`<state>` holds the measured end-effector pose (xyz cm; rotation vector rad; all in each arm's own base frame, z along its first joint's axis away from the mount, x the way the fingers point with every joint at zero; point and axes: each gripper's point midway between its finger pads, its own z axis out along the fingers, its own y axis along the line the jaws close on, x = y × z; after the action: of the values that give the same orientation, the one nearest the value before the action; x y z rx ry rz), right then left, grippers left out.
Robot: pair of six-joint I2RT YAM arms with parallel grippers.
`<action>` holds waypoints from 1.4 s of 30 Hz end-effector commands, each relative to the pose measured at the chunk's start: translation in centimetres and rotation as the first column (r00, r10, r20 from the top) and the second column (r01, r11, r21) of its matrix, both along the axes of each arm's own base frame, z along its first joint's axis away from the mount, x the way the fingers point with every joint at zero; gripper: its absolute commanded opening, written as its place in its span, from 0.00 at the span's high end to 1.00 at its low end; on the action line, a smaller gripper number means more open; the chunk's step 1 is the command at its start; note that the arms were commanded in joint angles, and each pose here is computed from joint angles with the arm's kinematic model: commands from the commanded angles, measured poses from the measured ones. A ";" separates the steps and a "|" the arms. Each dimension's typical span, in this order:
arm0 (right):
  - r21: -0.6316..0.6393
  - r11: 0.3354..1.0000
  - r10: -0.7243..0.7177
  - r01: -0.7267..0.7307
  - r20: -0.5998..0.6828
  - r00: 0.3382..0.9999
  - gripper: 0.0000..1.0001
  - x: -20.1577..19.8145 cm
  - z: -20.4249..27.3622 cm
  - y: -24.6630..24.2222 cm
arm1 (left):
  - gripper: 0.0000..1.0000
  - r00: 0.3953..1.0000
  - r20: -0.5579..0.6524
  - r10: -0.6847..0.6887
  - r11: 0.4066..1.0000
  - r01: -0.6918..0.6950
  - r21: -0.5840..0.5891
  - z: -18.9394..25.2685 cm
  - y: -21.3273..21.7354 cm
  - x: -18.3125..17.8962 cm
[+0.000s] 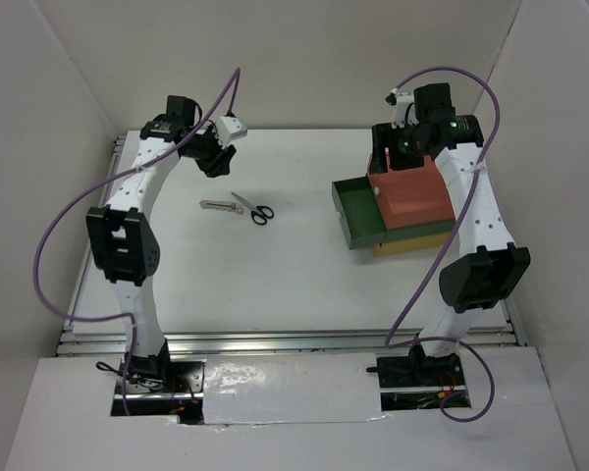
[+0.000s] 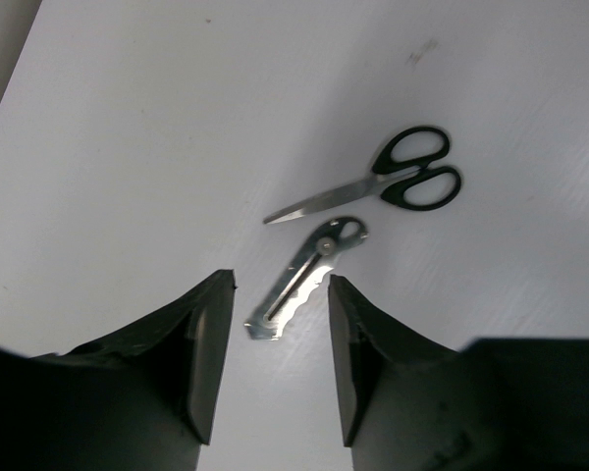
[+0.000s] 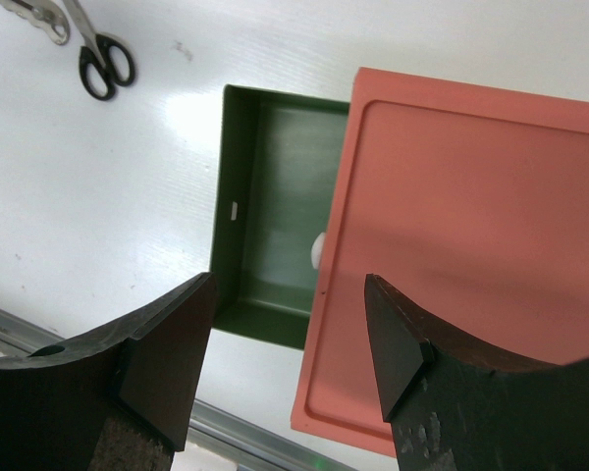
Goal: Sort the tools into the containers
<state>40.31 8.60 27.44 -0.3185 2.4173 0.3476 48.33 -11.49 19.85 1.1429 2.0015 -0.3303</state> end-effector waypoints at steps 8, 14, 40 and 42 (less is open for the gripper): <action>-0.004 0.999 0.044 -0.044 0.108 0.993 0.31 -1.5 3.1 1.2 | 0.45 0.947 -0.236 -0.220 0.923 0.280 0.264 -8.3 0.6 -0.1; -0.007 0.999 0.045 -0.045 0.104 0.994 0.31 -1.4 2.9 1.3 | 0.38 0.933 -0.257 -0.250 0.915 0.314 0.251 -10.3 -0.2 -0.5; -0.030 0.998 0.051 -0.049 0.080 0.995 0.32 -1.5 1.9 1.0 | 0.45 0.941 -0.255 -0.223 0.928 0.285 0.241 -15.6 -1.1 2.1; -0.031 0.998 0.054 -0.052 0.079 0.995 0.32 -1.5 1.8 1.0 | 0.46 0.942 -0.252 -0.221 0.927 0.283 0.245 -16.1 -1.0 2.4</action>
<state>38.85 9.45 28.06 -0.3824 2.3902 0.3280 50.26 -12.19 4.79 1.6239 2.1473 -0.3096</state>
